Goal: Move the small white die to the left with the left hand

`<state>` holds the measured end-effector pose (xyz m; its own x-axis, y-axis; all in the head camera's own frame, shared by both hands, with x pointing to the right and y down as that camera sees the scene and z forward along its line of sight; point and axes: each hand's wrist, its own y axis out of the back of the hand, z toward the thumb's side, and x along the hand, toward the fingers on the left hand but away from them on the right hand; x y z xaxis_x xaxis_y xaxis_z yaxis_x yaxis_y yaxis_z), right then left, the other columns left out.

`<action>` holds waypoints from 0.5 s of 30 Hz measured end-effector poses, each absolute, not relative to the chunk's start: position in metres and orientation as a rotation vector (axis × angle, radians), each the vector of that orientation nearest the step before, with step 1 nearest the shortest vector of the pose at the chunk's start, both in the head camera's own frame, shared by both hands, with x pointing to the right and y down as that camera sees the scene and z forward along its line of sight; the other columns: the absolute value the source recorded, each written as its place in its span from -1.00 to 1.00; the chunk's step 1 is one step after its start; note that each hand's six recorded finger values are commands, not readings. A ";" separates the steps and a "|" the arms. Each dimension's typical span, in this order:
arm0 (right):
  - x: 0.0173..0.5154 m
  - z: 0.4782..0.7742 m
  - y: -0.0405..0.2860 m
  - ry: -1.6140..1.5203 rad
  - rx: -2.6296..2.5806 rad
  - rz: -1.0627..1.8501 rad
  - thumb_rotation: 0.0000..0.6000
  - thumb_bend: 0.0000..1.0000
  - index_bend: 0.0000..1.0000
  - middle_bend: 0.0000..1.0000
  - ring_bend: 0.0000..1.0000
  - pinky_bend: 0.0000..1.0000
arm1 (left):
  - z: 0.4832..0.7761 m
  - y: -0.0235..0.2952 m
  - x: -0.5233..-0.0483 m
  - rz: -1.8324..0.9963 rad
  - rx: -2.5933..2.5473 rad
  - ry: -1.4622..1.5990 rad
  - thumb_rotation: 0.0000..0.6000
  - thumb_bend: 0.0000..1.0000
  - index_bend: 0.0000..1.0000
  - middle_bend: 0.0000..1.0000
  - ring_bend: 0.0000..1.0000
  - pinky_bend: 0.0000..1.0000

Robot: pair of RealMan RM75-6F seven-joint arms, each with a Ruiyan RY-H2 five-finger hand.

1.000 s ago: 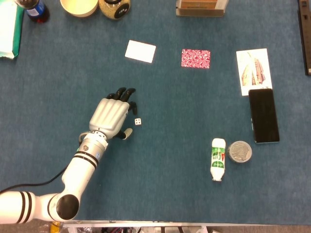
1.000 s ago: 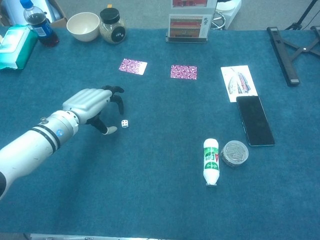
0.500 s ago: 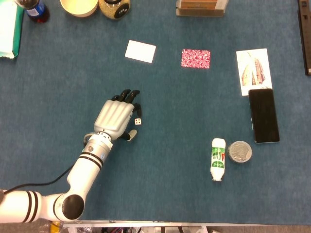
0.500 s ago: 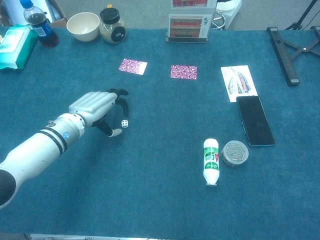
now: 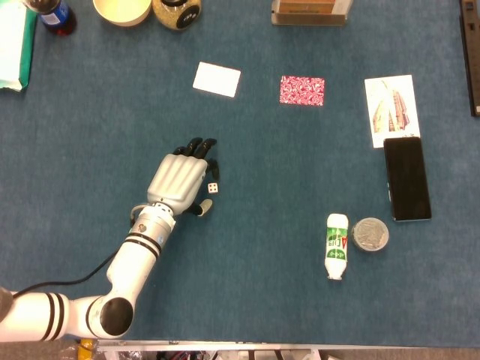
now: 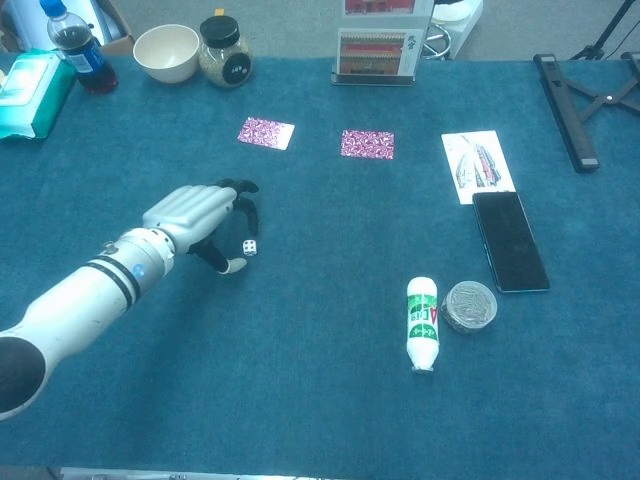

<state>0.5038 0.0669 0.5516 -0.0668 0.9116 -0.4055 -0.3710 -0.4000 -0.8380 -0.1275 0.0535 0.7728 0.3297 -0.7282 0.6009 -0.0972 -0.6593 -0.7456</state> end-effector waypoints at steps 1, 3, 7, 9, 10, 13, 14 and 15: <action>0.503 0.550 0.067 -0.678 -1.205 1.650 1.00 -0.99 0.09 -0.18 -0.39 -0.32 | 0.774 0.053 -0.128 -1.352 -1.993 0.723 1.00 -0.47 -0.18 -0.86 -0.91 -0.60; 0.501 0.548 0.066 -0.686 -1.207 1.637 1.00 -0.99 0.09 -0.18 -0.39 -0.32 | 0.776 0.053 -0.129 -1.359 -1.993 0.724 1.00 -0.47 -0.18 -0.86 -0.91 -0.60; 0.501 0.547 0.066 -0.684 -1.205 1.639 1.00 -0.99 0.09 -0.18 -0.39 -0.32 | 0.779 0.053 -0.130 -1.369 -1.992 0.723 1.00 -0.47 -0.16 -0.86 -0.91 -0.60; 0.501 0.547 0.066 -0.683 -1.202 1.641 1.00 -0.99 0.09 -0.18 -0.39 -0.32 | 0.781 0.052 -0.130 -1.373 -1.992 0.724 1.00 -0.47 -0.16 -0.86 -0.91 -0.60; 0.502 0.547 0.066 -0.683 -1.201 1.642 1.00 -0.99 0.09 -0.18 -0.39 -0.32 | 0.781 0.052 -0.130 -1.373 -1.993 0.726 1.00 -0.47 -0.15 -0.86 -0.91 -0.60; 0.502 0.547 0.066 -0.682 -1.199 1.643 1.00 -0.99 0.09 -0.18 -0.39 -0.32 | 0.782 0.051 -0.129 -1.372 -1.996 0.733 1.00 -0.47 -0.12 -0.86 -0.91 -0.60; 0.502 0.547 0.066 -0.682 -1.199 1.643 1.00 -0.99 0.09 -0.18 -0.39 -0.32 | 0.782 0.051 -0.129 -1.370 -1.997 0.736 1.00 -0.47 -0.11 -0.86 -0.91 -0.60; 0.502 0.547 0.066 -0.682 -1.199 1.643 1.00 -0.99 0.09 -0.18 -0.39 -0.32 | 0.782 0.050 -0.129 -1.369 -1.997 0.739 1.00 -0.47 -0.10 -0.86 -0.91 -0.60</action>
<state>0.5021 0.0660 0.5467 -0.0611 0.9173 -0.3934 -0.3690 -0.3869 -0.8450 -0.1288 0.0505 0.7817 0.3129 -0.7288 0.6090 -0.1095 -0.6646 -0.7391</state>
